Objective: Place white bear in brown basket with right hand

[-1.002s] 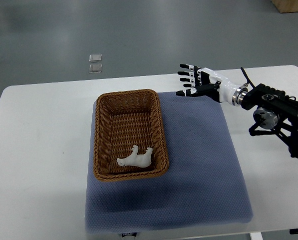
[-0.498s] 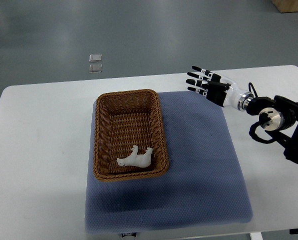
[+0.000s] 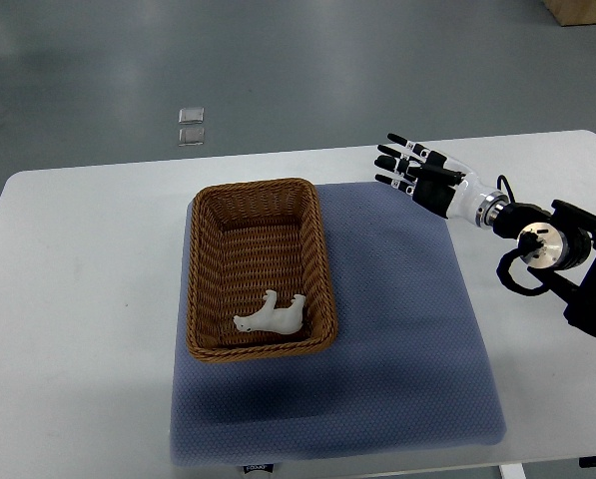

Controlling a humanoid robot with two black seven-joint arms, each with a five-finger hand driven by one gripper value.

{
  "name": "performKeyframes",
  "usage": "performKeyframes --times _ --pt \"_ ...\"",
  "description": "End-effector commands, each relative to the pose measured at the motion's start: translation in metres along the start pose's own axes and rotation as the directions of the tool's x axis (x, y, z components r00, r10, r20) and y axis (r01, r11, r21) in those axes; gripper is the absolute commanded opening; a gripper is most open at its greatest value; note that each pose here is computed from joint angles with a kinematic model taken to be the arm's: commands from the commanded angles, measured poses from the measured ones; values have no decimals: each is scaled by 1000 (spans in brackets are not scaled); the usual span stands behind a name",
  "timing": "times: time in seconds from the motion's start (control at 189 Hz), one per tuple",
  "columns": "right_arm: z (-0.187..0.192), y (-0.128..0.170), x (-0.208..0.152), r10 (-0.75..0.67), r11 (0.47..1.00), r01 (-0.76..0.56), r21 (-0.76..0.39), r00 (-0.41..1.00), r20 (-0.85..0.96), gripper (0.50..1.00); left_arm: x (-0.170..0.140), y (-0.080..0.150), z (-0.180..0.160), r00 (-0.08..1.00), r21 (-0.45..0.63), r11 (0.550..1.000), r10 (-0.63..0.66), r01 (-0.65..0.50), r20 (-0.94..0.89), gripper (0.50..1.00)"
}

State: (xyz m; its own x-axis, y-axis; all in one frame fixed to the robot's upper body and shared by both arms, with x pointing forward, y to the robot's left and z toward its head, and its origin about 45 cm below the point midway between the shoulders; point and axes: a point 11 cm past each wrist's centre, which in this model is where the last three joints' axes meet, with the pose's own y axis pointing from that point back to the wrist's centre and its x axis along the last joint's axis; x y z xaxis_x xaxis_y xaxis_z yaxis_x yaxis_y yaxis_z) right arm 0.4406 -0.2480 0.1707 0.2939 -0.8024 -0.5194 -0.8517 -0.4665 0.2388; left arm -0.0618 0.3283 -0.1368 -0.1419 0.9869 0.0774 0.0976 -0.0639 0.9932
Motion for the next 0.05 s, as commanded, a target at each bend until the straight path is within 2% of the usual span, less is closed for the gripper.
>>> performKeyframes --times 0.0,0.042 --pt "0 0 0 -1 1000 1 0 1000 0 928 2 0 0 1000 1 1000 6 -6 2 1000" --pt "0 0 0 1 1000 -1 -1 1000 -3 928 3 0 1 1000 -1 1000 11 -11 3 1000"
